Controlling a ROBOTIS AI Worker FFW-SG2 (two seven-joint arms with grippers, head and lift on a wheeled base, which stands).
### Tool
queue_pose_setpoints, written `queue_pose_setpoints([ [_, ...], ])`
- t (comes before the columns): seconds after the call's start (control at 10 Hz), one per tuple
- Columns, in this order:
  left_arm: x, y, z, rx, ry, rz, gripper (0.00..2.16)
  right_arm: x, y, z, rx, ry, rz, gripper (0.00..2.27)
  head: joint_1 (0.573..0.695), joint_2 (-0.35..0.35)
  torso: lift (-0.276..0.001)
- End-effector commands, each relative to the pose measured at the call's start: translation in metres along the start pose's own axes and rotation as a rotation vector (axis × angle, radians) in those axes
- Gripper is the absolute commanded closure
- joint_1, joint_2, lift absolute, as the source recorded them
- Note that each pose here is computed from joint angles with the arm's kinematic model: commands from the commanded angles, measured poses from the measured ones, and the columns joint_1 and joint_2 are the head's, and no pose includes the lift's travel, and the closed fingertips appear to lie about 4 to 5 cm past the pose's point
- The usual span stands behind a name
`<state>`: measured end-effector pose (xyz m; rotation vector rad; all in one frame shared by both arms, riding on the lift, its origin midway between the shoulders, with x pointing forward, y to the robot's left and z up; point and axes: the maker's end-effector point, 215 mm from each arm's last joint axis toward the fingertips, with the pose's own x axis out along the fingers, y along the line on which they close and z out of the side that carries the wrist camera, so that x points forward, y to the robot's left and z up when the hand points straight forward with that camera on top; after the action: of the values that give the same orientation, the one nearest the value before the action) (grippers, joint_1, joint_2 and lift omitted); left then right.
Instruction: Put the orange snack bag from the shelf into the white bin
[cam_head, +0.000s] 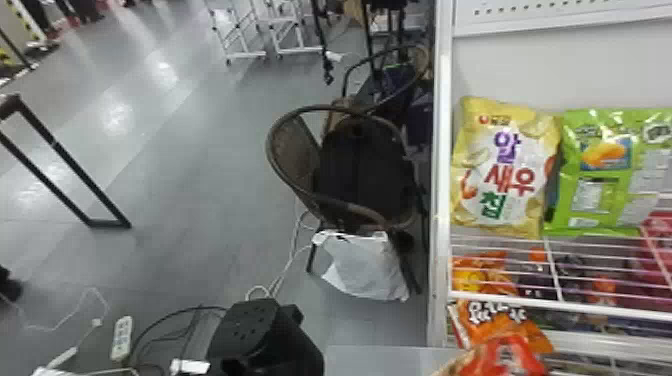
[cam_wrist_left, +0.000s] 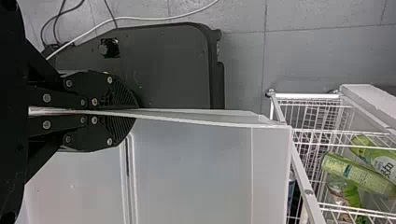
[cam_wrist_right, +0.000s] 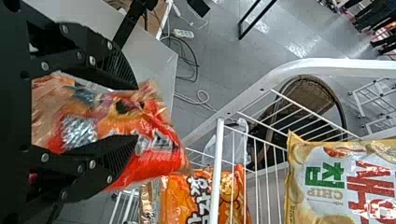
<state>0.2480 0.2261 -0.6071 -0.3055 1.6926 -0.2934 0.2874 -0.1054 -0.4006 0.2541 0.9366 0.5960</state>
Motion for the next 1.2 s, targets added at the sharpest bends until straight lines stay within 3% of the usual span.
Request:
queue_pose_setpoints([
  [0.0,0.001,-0.004,-0.001,0.0,0.001,-0.014,2.14,0.0,0.001,-0.001,0.001,-0.001,0.002,0.06,0.695,0.269,0.001],
  [0.2,0.002,-0.004,-0.004,-0.001,0.004,-0.014,2.14,-0.002,-0.008,0.007,0.005,-0.033,-0.016,0.06,0.695,0.272,0.001],
  [0.4,0.004,-0.004,-0.007,-0.001,0.009,-0.014,2.14,-0.007,-0.043,0.035,0.021,-0.137,-0.091,0.06,0.695,0.249,0.001],
  [0.8,0.005,-0.005,-0.008,0.003,0.012,-0.013,2.14,-0.026,-0.122,0.092,0.06,-0.396,-0.231,0.07,0.695,0.094,0.001],
  [1.1,0.005,-0.005,-0.008,0.002,0.013,-0.015,2.14,-0.055,-0.182,0.13,0.037,-0.619,-0.383,0.06,0.695,-0.038,0.001],
])
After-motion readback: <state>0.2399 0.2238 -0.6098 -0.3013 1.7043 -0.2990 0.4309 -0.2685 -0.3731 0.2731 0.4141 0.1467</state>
